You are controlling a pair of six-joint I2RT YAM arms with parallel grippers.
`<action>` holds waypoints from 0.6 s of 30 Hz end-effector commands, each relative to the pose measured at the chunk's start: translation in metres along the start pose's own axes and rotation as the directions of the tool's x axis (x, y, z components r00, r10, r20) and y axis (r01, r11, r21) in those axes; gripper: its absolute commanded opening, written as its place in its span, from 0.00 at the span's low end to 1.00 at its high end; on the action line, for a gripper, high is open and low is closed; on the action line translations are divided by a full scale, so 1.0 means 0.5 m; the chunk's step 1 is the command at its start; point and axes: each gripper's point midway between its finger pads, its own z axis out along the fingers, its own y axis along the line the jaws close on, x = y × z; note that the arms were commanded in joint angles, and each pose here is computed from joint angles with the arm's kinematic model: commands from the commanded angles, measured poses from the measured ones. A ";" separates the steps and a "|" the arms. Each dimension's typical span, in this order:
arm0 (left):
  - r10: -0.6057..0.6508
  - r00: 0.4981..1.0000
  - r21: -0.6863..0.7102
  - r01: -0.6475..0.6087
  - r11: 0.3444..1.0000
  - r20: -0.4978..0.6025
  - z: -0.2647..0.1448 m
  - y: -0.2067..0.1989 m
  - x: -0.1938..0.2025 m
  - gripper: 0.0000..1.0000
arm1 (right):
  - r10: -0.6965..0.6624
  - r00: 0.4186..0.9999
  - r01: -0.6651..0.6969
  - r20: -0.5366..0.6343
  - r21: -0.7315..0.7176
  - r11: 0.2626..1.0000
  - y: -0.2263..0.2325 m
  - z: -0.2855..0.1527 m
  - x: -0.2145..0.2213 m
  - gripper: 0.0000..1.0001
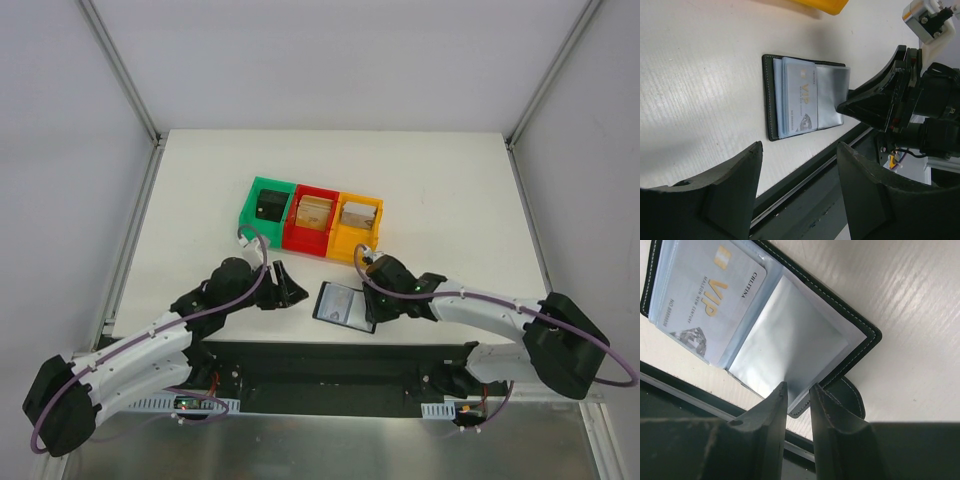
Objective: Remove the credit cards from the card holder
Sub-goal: Remove the credit card from the card holder.
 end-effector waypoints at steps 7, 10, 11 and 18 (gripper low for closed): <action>-0.015 0.999 0.020 0.014 1.000 0.042 -0.004 0.002 -0.008 0.59 | -0.125 0.992 0.122 0.029 0.103 0.987 -0.029 0.034 -0.056 0.27; -0.014 0.999 0.024 0.013 1.000 0.051 -0.006 0.003 -0.009 0.59 | -0.129 0.991 0.125 0.027 0.106 0.986 -0.033 0.037 -0.067 0.27; -0.016 0.998 0.023 0.014 1.000 0.053 -0.007 0.005 -0.008 0.59 | -0.131 0.991 0.127 0.029 0.101 0.987 -0.031 0.036 -0.071 0.27; -0.009 0.997 0.009 0.008 1.000 0.076 -0.011 0.009 -0.016 0.59 | -0.096 0.993 0.086 0.069 0.137 0.987 -0.045 -0.007 -0.076 0.51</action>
